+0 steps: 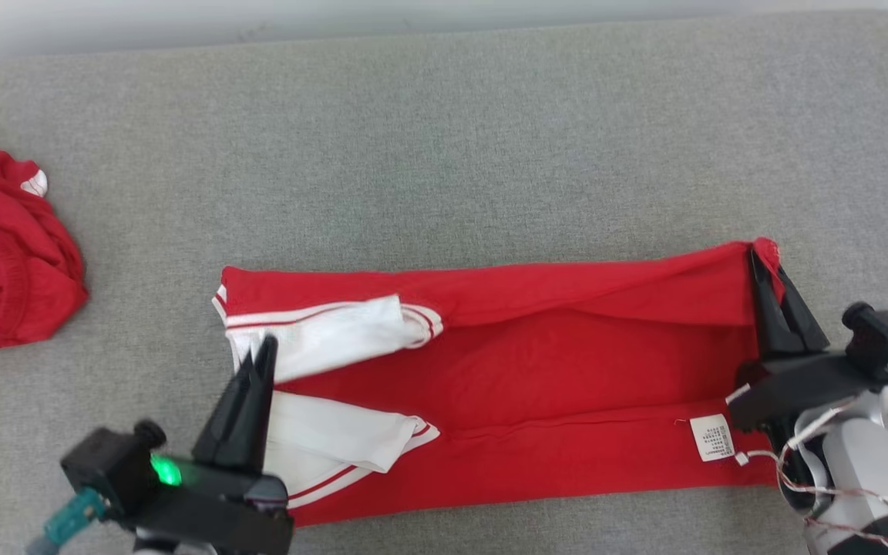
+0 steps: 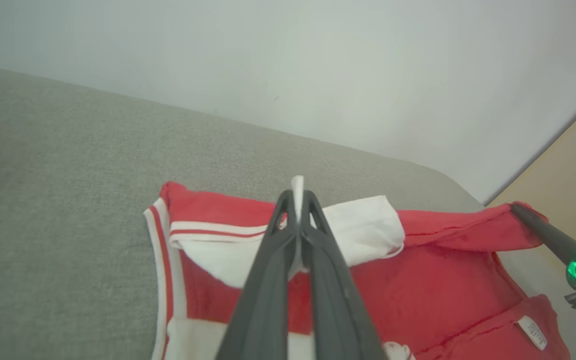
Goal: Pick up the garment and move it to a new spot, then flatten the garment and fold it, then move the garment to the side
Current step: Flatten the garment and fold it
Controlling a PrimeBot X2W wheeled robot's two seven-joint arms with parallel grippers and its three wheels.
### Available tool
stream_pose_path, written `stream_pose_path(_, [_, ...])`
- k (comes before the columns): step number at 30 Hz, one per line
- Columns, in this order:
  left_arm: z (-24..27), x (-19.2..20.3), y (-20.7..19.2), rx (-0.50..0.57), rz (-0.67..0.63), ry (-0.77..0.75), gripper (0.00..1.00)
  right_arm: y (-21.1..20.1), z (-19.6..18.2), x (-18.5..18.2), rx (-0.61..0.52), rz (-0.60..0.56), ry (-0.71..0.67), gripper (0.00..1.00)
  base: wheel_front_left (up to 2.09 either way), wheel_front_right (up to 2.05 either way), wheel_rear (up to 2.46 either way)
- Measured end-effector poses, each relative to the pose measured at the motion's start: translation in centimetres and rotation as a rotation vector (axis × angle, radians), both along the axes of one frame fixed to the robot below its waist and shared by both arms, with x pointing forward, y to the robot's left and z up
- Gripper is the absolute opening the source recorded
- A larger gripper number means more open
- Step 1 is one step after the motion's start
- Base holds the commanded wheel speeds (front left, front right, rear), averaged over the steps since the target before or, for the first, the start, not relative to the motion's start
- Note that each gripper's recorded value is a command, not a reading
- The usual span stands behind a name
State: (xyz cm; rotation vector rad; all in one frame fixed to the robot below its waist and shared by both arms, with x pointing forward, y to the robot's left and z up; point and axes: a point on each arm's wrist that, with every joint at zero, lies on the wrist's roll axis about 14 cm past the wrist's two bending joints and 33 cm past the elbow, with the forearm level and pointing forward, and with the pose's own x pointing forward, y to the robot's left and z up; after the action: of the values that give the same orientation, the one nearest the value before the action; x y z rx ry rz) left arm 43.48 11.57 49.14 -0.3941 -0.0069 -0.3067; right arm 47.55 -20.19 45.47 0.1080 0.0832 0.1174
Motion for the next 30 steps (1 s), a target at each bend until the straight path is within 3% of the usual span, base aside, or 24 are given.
stream_pose_path(1, [-0.4,-0.4,0.1,0.0,0.006,0.014,0.0,-0.1,0.1,-0.3,0.002,-0.005,-0.002,1.0,0.0,0.0,0.0])
stream_pose_path(3, [-1.5,-1.2,0.3,-0.003,0.02,0.048,0.0,-0.1,-0.1,-1.0,0.011,-0.01,0.0,1.0,0.0,0.0,0.0])
stream_pose_path(4, [-1.8,-1.5,0.6,-0.008,0.034,0.06,0.11,-0.1,-0.1,-1.3,0.018,-0.016,0.001,1.0,0.0,0.0,0.0])
stream_pose_path(5, [-2.1,-1.8,0.9,0.002,0.045,0.067,0.4,-0.2,-0.1,-1.6,0.025,-0.021,-0.002,1.0,0.0,0.0,0.0])
stream_pose_path(6, [-2.3,-1.9,1.2,0.013,0.057,0.069,0.92,-0.2,0.1,-1.8,0.03,-0.026,-0.008,1.0,0.0,0.0,0.0])
stream_pose_path(7, [-2.4,-2.0,1.4,0.015,0.07,0.073,1.0,-0.4,0.3,-2.0,0.035,-0.032,-0.015,1.0,0.0,0.0,0.0])
stream_pose_path(14, [-2.0,-2.7,2.9,0.014,0.153,0.058,1.0,-0.7,0.5,-3.9,0.063,-0.054,-0.019,1.0,0.0,0.0,0.0])
stream_pose_path(24, [1.9,-3.2,7.9,0.213,0.323,-0.089,1.0,-1.6,-3.8,-5.7,0.075,-0.093,0.125,1.0,0.0,0.0,0.0])
stream_pose_path(30, [2.4,-3.8,9.7,0.297,0.38,-0.1,1.0,-1.7,-6.5,-6.5,0.075,-0.103,0.219,1.0,0.0,0.0,0.0])
